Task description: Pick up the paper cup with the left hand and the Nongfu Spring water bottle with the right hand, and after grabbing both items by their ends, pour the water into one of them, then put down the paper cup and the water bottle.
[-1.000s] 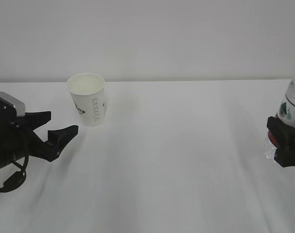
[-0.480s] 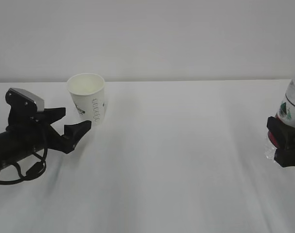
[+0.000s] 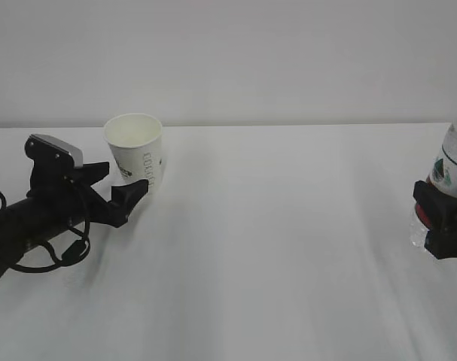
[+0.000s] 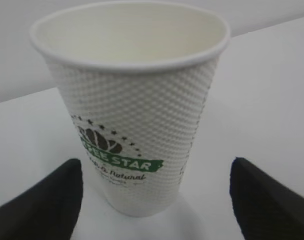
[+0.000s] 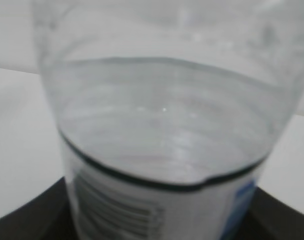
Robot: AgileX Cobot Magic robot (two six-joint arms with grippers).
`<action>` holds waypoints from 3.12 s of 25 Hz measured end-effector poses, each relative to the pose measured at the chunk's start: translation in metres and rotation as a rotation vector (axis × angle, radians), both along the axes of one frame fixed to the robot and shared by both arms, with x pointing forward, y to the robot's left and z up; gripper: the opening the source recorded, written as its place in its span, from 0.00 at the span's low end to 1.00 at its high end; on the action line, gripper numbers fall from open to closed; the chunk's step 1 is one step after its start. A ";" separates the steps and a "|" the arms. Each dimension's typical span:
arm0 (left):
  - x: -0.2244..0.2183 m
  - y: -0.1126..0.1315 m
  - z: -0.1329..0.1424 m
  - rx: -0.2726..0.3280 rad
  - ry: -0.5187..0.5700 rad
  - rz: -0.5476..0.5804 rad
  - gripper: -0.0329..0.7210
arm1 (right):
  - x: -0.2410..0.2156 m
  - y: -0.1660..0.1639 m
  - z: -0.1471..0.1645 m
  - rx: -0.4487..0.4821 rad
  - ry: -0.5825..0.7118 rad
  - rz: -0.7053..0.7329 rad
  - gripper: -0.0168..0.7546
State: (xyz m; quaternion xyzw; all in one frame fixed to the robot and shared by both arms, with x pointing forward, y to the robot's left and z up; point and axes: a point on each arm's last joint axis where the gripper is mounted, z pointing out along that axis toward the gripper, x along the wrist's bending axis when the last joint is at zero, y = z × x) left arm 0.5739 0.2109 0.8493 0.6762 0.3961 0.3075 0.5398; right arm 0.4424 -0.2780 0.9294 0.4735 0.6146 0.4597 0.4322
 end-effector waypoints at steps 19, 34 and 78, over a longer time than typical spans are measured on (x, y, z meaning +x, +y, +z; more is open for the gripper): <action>0.017 0.003 0.003 -0.029 -0.033 0.076 0.94 | 0.000 0.000 0.000 0.000 0.000 0.001 0.65; 0.022 0.015 0.004 -0.058 -0.030 0.234 0.92 | 0.000 0.000 0.000 0.000 0.000 0.001 0.65; 0.030 0.009 -0.002 0.004 -0.066 0.101 0.95 | -0.001 0.003 0.000 -0.012 -0.001 0.040 0.65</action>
